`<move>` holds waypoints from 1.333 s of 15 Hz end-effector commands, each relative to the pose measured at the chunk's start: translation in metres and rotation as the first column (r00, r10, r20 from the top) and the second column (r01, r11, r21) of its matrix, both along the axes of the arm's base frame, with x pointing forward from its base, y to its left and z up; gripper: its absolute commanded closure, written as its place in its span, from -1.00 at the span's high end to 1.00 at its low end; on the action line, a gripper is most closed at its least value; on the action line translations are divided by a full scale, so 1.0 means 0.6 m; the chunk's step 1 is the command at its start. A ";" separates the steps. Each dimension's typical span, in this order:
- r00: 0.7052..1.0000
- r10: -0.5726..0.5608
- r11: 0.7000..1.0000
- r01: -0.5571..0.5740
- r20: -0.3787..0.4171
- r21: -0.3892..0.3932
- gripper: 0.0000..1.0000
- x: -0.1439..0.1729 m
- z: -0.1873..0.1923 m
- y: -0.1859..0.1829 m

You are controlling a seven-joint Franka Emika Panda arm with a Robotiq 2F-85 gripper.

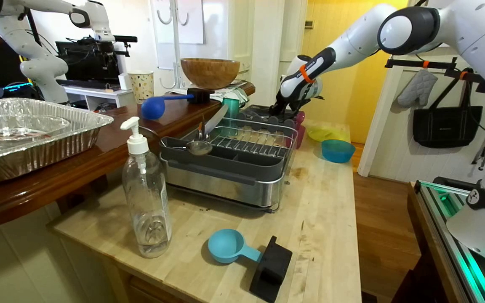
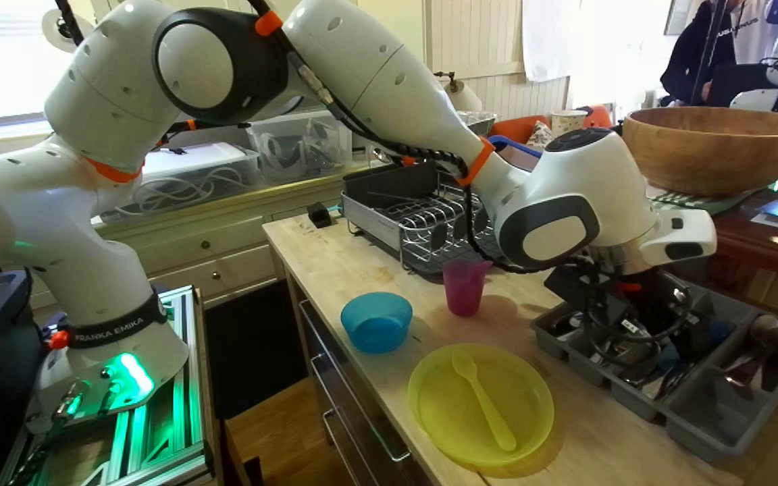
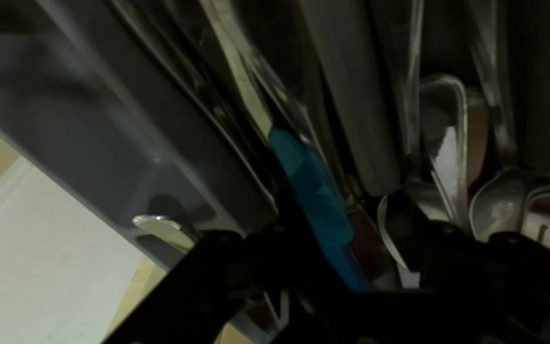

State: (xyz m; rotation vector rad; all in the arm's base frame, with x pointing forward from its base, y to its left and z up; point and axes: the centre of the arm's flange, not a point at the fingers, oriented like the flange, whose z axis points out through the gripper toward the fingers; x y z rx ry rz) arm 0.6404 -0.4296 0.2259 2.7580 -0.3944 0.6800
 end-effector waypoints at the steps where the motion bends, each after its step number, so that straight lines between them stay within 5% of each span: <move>1: 1.000 0.008 1.000 -0.008 -0.011 -0.011 -0.16 -0.007 -0.012 0.011; 4: 1.000 0.005 1.000 -0.005 -0.008 -0.019 -0.46 -0.009 -0.007 0.006; 10: 1.000 0.006 1.000 -0.006 -0.003 -0.025 -0.48 -0.008 -0.003 0.005; 14: 1.000 0.007 1.000 -0.007 -0.004 -0.026 -0.01 -0.008 -0.005 0.007; 17: 1.000 0.008 1.000 -0.008 -0.003 -0.025 -0.43 -0.007 -0.005 0.009; 19: 1.000 0.006 1.000 -0.006 0.001 -0.027 -0.95 -0.006 -0.002 0.007; 20: 1.000 0.007 1.000 -0.007 0.005 -0.030 -0.98 -0.006 0.000 0.007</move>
